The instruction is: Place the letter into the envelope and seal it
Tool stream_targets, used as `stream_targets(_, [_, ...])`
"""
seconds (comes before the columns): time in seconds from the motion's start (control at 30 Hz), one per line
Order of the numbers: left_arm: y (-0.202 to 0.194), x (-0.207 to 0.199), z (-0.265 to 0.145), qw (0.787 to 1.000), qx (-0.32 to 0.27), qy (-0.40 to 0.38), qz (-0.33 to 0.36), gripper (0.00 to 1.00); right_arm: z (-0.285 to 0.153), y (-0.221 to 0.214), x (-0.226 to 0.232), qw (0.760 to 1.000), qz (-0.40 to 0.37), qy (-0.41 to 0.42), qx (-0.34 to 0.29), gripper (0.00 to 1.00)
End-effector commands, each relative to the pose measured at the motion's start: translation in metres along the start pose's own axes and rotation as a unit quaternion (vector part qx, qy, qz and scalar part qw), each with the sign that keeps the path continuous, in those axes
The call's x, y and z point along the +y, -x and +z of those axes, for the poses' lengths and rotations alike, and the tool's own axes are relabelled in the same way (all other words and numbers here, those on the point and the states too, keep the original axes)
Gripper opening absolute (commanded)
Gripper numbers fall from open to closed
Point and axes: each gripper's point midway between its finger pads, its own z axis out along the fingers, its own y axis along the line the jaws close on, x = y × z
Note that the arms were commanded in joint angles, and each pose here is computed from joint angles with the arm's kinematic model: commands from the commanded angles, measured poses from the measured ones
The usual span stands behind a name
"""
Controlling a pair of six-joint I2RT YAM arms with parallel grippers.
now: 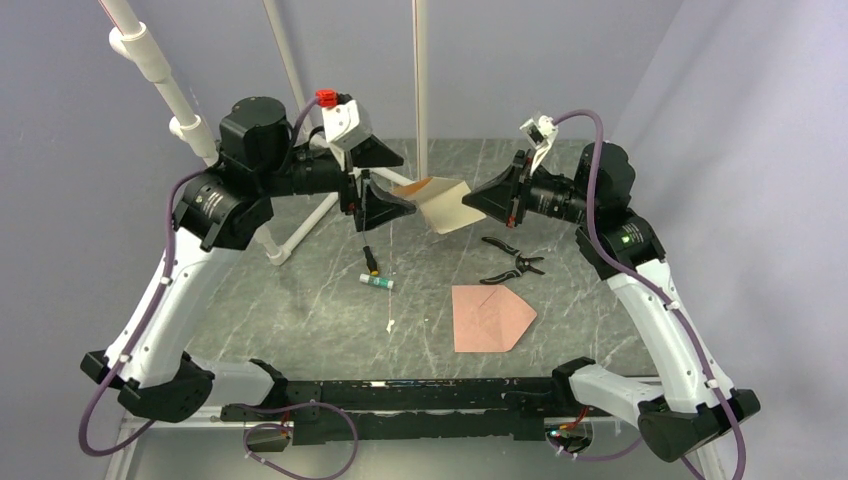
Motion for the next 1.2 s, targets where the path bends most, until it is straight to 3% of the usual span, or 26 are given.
stream_targets(0.0, [0.029,0.01,-0.003,0.998,-0.047,0.045,-0.004,0.93,-0.009,0.016,0.02,0.998,-0.056,0.031,-0.011,0.0])
stream_targets(0.17, [0.037,0.036,-0.002,0.99,-0.065,0.115,-0.054,0.93,-0.016,0.009,0.034,0.993,-0.098,0.067,-0.003,0.0])
stream_targets(0.27, [0.031,0.072,-0.006,0.968,-0.086,0.213,-0.097,0.93,-0.019,0.008,0.04,0.99,-0.112,0.08,-0.003,0.0])
stream_targets(0.33, [0.024,0.08,-0.005,0.963,-0.091,0.229,-0.111,0.93,-0.02,0.006,0.043,0.989,-0.118,0.093,-0.004,0.0])
stream_targets(0.4, [0.014,0.067,0.009,0.976,-0.072,0.174,-0.11,0.93,-0.018,0.008,0.045,0.988,-0.116,0.101,-0.011,0.0])
stream_targets(0.47, [0.004,0.026,0.024,0.993,-0.041,0.041,-0.099,0.92,-0.017,0.011,0.049,0.987,-0.114,0.115,-0.017,0.0])
stream_targets(0.53, [-0.004,-0.01,0.024,0.994,-0.017,-0.072,-0.083,0.89,-0.016,0.014,0.053,0.985,-0.112,0.13,-0.017,0.0])
stream_targets(0.6, [-0.007,-0.032,0.018,0.988,-0.004,-0.138,-0.073,0.85,-0.014,0.015,0.055,0.984,-0.105,0.144,-0.011,0.0])
stream_targets(0.9, [-0.016,-0.038,0.017,0.982,0.009,-0.158,-0.106,0.86,-0.008,0.013,0.054,0.982,-0.098,0.163,0.0,0.0])
stream_targets(1.07, [-0.038,-0.014,0.037,0.978,0.049,-0.124,-0.158,0.79,-0.013,0.018,0.069,0.974,-0.104,0.2,-0.007,0.0])
stream_targets(1.17, [-0.038,-0.016,0.041,0.974,0.053,-0.141,-0.169,0.73,-0.018,0.021,0.077,0.97,-0.109,0.215,-0.013,0.0])
